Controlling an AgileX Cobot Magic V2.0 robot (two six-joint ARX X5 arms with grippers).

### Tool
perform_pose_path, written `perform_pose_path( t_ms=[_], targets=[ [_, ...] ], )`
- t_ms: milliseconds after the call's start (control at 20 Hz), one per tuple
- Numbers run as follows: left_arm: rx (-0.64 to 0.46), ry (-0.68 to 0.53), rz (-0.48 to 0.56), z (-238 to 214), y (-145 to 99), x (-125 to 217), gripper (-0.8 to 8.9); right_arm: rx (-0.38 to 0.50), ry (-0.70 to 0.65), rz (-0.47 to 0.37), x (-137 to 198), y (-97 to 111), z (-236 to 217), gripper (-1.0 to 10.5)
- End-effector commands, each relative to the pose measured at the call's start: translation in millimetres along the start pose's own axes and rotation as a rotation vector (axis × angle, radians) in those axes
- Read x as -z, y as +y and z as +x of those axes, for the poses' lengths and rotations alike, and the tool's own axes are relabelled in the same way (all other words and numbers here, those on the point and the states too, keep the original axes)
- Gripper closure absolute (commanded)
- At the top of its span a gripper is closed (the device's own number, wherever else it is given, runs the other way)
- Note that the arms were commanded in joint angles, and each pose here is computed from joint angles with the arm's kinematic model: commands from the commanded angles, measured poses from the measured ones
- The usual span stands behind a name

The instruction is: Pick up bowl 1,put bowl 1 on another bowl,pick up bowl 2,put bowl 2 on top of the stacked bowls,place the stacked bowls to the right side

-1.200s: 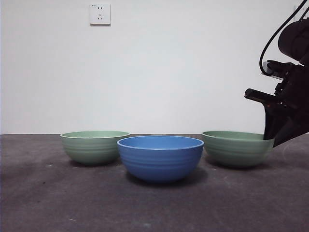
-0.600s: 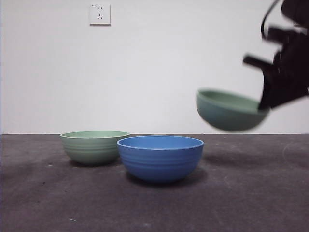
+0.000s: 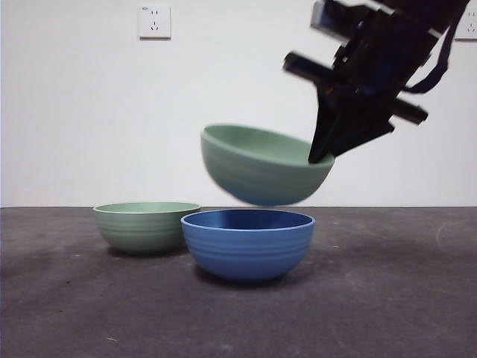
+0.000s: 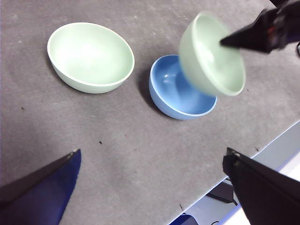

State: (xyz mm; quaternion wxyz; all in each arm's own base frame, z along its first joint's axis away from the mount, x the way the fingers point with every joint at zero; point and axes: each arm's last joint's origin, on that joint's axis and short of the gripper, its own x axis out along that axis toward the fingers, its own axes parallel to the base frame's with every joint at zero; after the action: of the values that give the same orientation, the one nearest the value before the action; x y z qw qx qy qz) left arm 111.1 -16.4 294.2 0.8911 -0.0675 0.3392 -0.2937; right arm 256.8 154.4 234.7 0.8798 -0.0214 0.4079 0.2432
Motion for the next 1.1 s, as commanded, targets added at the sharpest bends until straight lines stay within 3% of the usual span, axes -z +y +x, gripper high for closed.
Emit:
perform_pose_path(
  t_ms=[50, 350, 450, 600, 900, 1100],
  targets=[
    [0.0, -0.005, 0.014, -0.4, -0.5, -0.8, 1.54, -0.001, 0.024, 0.008, 3.1, 3.3, 14.8, 9.6],
    [-0.002, -0.002, 0.011, 0.6, 0.4, -1.4, 1.54, -0.005, 0.072, 0.01, 9.3, 1.6, 36.8, 9.6],
    [-0.001, 0.014, 0.001, 4.7, 3.3, -3.1, 1.54, -0.038, 0.072, 0.01, 9.0, 2.7, 37.2, 9.1],
    [0.01, 0.044, -0.01, 15.9, 9.6, -8.3, 1.54, -0.075, 0.079, 0.011, 9.3, 4.1, 37.1, 7.5],
    [-0.025, 0.085, 0.008, 50.8, 25.1, -23.7, 1.54, -0.089, 0.071, 0.013, 7.7, 6.7, 32.7, 7.5],
    [-0.076, 0.076, -0.008, 80.5, 37.6, -35.3, 1.54, -0.097, -0.014, 0.007, -1.8, 10.0, 0.4, 7.5]
  ],
)
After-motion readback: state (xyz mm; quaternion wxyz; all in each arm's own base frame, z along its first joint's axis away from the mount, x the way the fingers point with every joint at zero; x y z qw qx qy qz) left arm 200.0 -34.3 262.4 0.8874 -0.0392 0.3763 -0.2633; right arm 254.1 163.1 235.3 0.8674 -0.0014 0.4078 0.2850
